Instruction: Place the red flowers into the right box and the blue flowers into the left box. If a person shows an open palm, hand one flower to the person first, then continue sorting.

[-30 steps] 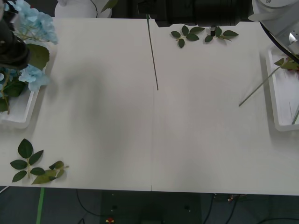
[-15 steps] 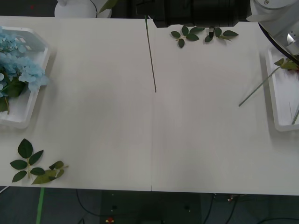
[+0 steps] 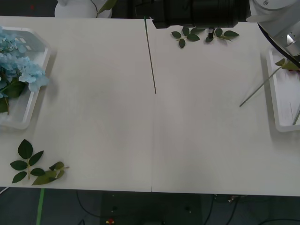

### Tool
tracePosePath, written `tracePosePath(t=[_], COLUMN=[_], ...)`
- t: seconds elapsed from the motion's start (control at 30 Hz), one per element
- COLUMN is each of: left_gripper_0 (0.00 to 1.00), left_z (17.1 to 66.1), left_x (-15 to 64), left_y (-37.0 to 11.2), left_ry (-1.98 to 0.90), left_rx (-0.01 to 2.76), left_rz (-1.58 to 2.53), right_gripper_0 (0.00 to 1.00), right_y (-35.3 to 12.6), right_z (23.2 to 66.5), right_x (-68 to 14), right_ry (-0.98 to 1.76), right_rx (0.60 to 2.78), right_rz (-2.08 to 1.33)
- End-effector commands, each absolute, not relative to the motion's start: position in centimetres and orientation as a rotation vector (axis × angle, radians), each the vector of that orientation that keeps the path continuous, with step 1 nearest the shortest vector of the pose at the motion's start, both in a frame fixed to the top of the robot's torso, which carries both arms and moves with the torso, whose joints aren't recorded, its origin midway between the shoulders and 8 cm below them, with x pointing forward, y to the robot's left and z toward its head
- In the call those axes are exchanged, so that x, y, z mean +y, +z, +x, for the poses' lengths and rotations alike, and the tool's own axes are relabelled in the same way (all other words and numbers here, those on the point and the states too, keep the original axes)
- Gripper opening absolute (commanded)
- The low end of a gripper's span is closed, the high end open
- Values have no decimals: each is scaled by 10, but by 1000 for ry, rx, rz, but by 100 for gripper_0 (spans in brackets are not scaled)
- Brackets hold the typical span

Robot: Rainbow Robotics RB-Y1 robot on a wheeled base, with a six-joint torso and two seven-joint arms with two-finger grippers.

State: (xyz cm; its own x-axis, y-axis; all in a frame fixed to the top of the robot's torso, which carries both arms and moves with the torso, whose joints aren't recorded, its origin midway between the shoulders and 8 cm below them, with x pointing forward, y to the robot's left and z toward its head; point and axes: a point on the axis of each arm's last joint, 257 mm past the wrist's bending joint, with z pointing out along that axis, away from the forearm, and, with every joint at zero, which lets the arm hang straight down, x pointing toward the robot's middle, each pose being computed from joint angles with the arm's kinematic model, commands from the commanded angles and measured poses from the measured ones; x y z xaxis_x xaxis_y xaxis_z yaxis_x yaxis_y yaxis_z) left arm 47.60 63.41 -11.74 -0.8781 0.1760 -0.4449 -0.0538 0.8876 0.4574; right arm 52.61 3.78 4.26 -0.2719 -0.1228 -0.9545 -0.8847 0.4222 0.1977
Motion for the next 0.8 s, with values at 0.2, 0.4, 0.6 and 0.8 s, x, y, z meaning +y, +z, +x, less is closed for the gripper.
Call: tracePosePath(t=[0.2,0.4,0.6,0.8], left_gripper_0=[60,81,92,100], left_z=[488,489,485,447], left_x=[631,625,592,539], left_y=[-109,-107,-102,-88], left_ry=[644,636,545,352], left_rx=[2522,2520,2551,2568], left_rz=[107,126,177,273], right_gripper_0=[0,0,0,0], right_y=[52,52,52,52], right_z=[509,509,510,509], right_x=[58,58,58,58], right_ry=[1029,1033,1033,1036], right_rx=[1674,1678,1680,1680], right_rz=[-892,-887,-885,-884])
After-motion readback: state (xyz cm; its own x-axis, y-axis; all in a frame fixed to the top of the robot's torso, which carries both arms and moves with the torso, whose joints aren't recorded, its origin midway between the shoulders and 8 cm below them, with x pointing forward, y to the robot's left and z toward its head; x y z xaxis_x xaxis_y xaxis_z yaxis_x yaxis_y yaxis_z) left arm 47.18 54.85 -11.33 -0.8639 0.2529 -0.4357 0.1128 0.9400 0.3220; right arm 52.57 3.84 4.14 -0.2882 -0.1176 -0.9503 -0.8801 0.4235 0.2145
